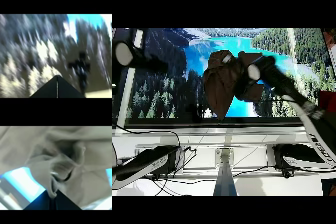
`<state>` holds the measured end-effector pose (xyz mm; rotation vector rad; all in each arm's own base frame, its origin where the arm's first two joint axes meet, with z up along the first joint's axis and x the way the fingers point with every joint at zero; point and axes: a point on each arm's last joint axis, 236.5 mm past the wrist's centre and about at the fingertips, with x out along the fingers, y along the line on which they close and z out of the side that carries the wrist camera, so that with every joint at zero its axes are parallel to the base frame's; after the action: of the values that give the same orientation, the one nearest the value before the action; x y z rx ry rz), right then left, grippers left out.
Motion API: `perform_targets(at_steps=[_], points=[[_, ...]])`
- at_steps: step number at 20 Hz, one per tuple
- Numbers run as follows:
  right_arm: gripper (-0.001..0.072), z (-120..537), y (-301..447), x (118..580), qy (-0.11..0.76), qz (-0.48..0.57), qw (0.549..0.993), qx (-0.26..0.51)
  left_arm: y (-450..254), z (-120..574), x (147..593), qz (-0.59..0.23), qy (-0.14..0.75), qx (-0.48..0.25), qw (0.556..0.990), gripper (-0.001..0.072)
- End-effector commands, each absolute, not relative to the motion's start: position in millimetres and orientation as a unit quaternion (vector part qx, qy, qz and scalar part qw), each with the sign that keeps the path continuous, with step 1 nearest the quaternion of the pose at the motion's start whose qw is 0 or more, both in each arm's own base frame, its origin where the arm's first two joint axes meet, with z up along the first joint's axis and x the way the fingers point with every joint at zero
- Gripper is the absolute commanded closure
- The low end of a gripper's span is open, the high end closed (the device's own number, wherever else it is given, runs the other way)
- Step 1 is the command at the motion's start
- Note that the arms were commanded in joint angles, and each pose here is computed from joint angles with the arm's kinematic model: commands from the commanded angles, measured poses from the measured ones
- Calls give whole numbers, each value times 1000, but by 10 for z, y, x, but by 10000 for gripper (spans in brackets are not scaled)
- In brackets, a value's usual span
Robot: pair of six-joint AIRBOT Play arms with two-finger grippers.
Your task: Fold the clothes and pants, and hang the long-sleeved shirts on hangers.
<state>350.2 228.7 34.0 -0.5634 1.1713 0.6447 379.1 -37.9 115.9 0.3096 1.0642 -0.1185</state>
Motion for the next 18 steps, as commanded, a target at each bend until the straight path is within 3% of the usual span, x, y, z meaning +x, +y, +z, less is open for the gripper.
perform_targets(at_steps=[1, 2, 3, 4, 5, 10, 13, 14, 18], points=[[695, 1017, 1931, 3914, 476, 245, 818, -209, -751, 347, 3376, -137, 587, 35, 797, 691], [696, 1109, 1789, 3995, 467, 230, 831, -198, -983, 141, 3207, -182, 603, -2, 777, 689], [696, 1169, 1641, 4054, 463, 215, 839, -187, -1179, -9, 3050, -220, 615, -30, 757, 552], [696, 1187, 1506, 4093, 465, 202, 843, -177, -1377, -141, 2879, -259, 626, -52, 734, 221], [696, 1182, 1390, 4124, 470, 191, 845, -169, -1521, -245, 2751, -280, 638, -75, 713, 77], [696, 1179, 1106, 4207, 478, 158, 852, -143, -1935, -745, 2452, -300, 700, -124, 636, 80], [695, 1179, 1097, 4210, 478, 157, 852, -143, -2232, -854, 2507, -330, 689, -161, 625, 92], [695, 1179, 1097, 4211, 478, 157, 853, -143, -2339, -845, 2550, -342, 679, -180, 625, 136], [696, 1182, 1097, 4215, 477, 157, 853, -143, -2473, -993, 2662, -330, 671, -204, 632, 141]])
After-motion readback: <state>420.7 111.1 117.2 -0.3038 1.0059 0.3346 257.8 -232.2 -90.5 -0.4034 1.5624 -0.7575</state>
